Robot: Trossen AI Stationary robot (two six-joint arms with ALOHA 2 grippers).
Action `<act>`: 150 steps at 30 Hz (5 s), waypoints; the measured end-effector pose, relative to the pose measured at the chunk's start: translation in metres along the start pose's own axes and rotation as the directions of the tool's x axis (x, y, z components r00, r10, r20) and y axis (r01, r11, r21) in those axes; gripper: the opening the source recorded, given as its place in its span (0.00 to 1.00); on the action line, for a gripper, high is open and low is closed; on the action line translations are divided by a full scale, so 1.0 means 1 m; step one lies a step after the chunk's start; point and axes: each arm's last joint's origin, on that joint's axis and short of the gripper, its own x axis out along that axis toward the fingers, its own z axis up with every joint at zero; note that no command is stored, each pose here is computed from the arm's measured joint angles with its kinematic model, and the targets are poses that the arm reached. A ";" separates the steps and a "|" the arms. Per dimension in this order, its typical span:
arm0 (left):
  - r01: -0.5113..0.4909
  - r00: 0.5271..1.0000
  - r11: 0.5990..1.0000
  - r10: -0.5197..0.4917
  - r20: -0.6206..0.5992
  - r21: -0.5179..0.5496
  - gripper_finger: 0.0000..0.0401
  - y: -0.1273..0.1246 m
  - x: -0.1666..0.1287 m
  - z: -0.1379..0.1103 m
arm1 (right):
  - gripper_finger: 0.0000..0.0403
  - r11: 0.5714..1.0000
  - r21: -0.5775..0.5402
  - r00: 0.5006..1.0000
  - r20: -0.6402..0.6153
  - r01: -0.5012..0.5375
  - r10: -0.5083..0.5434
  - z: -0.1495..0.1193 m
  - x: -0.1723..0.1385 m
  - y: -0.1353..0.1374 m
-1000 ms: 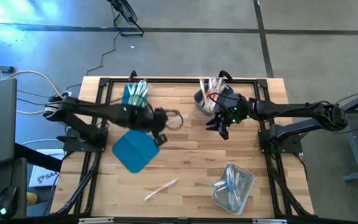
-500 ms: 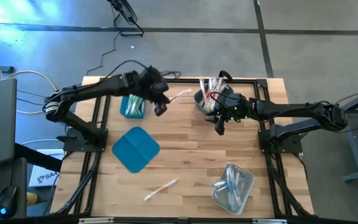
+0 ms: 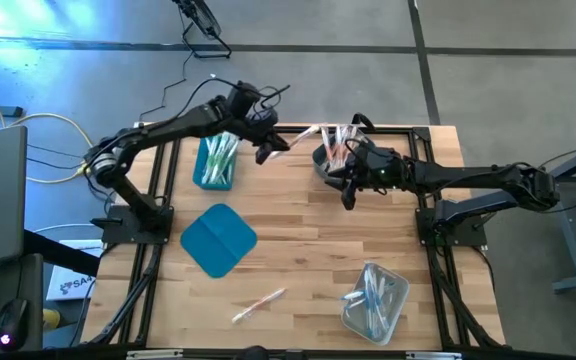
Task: Pick & Place Toothbrushes
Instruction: Put the top orange toothbrush into the dark gray bin
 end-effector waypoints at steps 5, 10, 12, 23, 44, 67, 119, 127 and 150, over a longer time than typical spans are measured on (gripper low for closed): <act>0.062 0.996 0.996 -0.066 0.060 0.064 0.03 0.002 0.014 0.004 | 0.30 1.000 -0.003 1.000 0.009 -0.004 0.004 0.001 0.000 0.000; 0.056 0.994 0.990 -0.067 0.081 0.128 0.03 0.003 0.016 0.006 | 0.30 0.999 -0.006 0.998 0.053 0.037 -0.037 0.005 0.000 -0.001; 0.057 0.995 0.990 -0.067 0.078 0.127 0.03 0.003 0.016 0.006 | 0.30 0.997 -0.001 0.992 0.100 0.077 -0.077 0.008 0.000 -0.002; 0.077 0.993 0.987 -0.089 0.081 0.139 0.03 0.002 0.016 0.006 | 0.58 0.995 -0.054 0.947 0.315 0.084 -0.063 0.021 0.026 -0.001; 0.083 0.992 0.987 -0.095 0.080 0.138 0.05 0.002 0.016 0.006 | 0.59 0.997 -0.029 0.797 0.603 0.065 -0.035 0.030 0.065 -0.026; 0.083 0.992 0.986 -0.095 0.082 0.143 0.04 0.002 0.015 0.006 | 0.04 0.998 -0.027 0.785 0.618 0.057 -0.028 0.031 0.064 -0.025; -0.082 0.973 0.996 0.074 0.220 0.030 0.44 0.024 -0.029 -0.044 | 0.03 0.941 0.023 0.868 0.379 0.338 -0.321 0.038 -0.004 -0.034; -0.140 0.942 0.989 0.118 0.314 0.049 0.44 -0.005 -0.068 -0.075 | 0.03 0.936 0.091 0.892 0.285 0.340 -0.351 0.032 -0.009 -0.050; -0.170 0.876 0.981 0.106 0.470 0.097 0.44 -0.065 -0.131 -0.125 | 0.03 0.884 0.254 0.912 0.013 0.393 -0.409 -0.003 0.034 -0.080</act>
